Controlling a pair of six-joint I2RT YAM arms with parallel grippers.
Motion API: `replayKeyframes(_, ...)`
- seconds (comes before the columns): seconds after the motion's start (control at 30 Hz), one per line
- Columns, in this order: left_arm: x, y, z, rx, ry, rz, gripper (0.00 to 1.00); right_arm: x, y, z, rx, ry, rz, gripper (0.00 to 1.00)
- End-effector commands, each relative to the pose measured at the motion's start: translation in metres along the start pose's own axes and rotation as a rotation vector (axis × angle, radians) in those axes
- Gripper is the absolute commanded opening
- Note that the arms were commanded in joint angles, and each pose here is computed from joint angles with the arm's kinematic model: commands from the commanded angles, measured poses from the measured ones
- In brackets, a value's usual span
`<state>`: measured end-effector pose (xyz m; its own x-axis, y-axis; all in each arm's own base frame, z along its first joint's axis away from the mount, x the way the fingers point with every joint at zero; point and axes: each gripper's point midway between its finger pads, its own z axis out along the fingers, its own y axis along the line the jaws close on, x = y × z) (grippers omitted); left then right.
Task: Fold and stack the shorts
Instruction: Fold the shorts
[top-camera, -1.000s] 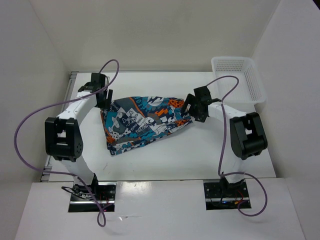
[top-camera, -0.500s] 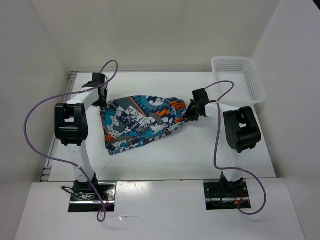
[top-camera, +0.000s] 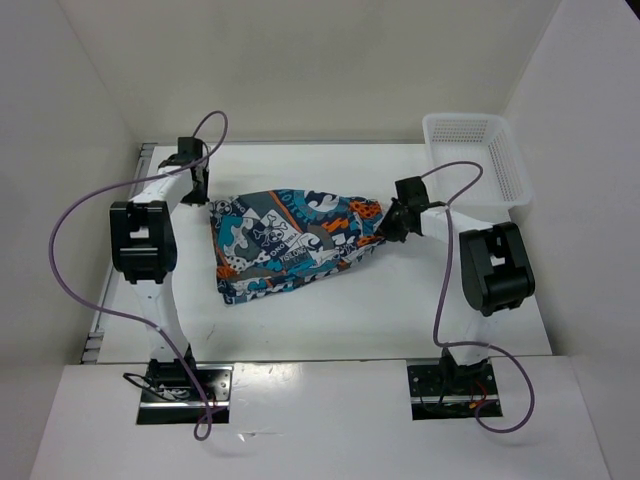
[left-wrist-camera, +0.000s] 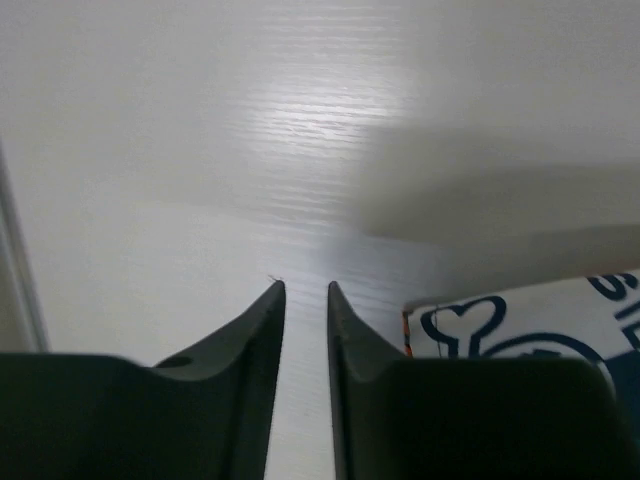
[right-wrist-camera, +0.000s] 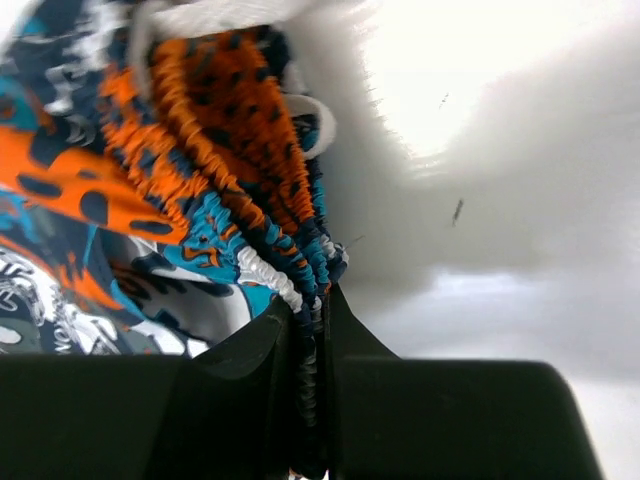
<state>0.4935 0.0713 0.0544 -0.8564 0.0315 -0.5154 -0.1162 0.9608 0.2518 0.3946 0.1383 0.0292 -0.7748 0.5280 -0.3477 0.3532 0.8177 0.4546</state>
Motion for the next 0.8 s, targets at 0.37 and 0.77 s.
replayKeyframes(0.37, 0.126, -0.078, -0.134, 0.406, 0.255, 0.137, 0.67, -0.032, 0.003, -0.078, -0.004, -0.218, -0.022, 0.0)
replayKeyframes(0.77, 0.149, -0.132, -0.124, 0.56, 0.305, 0.205, 0.65, -0.026, -0.003, -0.077, -0.004, -0.221, -0.012, 0.0)
